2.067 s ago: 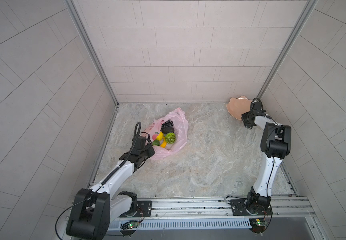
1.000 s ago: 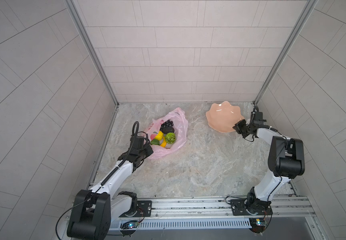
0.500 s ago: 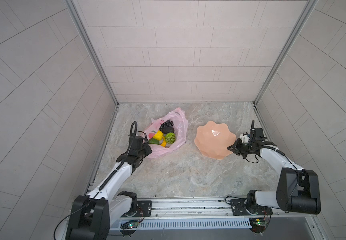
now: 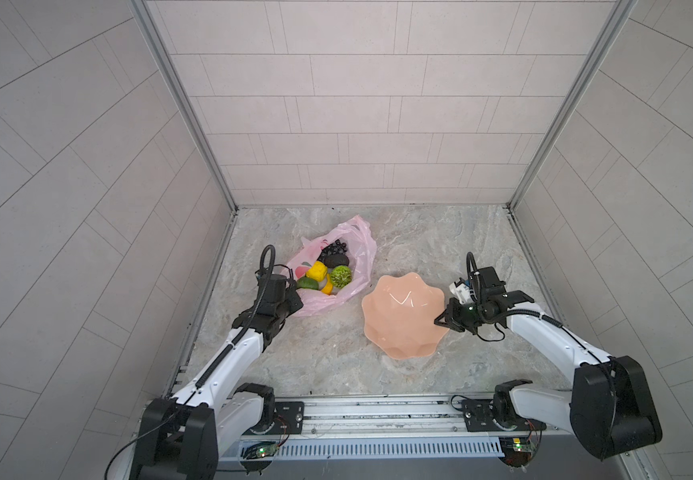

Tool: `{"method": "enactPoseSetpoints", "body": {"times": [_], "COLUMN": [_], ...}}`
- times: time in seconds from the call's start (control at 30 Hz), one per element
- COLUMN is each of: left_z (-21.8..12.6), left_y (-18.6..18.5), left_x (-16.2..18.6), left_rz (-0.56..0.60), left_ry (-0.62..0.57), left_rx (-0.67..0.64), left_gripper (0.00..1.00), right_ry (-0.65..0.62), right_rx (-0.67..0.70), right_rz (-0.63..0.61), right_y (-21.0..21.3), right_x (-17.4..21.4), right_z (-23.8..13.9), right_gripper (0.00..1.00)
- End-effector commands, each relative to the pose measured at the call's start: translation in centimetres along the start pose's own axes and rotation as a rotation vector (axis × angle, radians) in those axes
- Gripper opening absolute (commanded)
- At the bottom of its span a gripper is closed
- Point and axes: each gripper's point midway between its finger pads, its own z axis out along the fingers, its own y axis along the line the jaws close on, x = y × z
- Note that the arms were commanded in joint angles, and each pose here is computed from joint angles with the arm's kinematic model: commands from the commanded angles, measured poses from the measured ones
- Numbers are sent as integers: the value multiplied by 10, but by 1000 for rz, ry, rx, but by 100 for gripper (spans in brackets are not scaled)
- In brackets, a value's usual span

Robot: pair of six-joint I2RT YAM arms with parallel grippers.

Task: Take the fake fruits out of the plastic bag
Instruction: 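Drag the peach bowl toward the robot beside the bag with the right gripper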

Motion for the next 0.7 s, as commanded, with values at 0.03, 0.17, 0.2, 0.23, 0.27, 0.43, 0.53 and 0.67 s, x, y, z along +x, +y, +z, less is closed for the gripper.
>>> {"method": "enactPoseSetpoints", "body": {"times": [0.03, 0.17, 0.2, 0.23, 0.27, 0.43, 0.53, 0.67], "left_z": [-4, -3, -3, -3, -4, -4, -4, -4], "left_y": [3, 3, 3, 3, 4, 3, 4, 3], "left_x": [-1, -1, -1, -1, -2, -3, -2, -2], "left_rz": [18, 19, 19, 21, 22, 23, 21, 19], "left_ry": [-24, -21, -21, -22, -25, -29, -28, -26], "left_rx": [-15, -15, -17, -18, -19, -19, -19, -16], "left_gripper": [0, 0, 0, 0, 0, 0, 0, 0], "right_ry": [-17, 6, 10, 16, 19, 7, -4, -25], "right_rx": [13, 34, 33, 30, 32, 92, 118, 127], "right_rz": [-24, -49, -48, -49, -56, -79, -85, -91], "right_y": [6, 11, 13, 14, 16, 8, 4, 5], "right_x": [-4, 2, 3, 5, 5, 4, 2, -1], "right_z": [9, 26, 29, 33, 35, 40, 39, 35], "right_gripper": [0, 0, 0, 0, 0, 2, 10, 21]}}
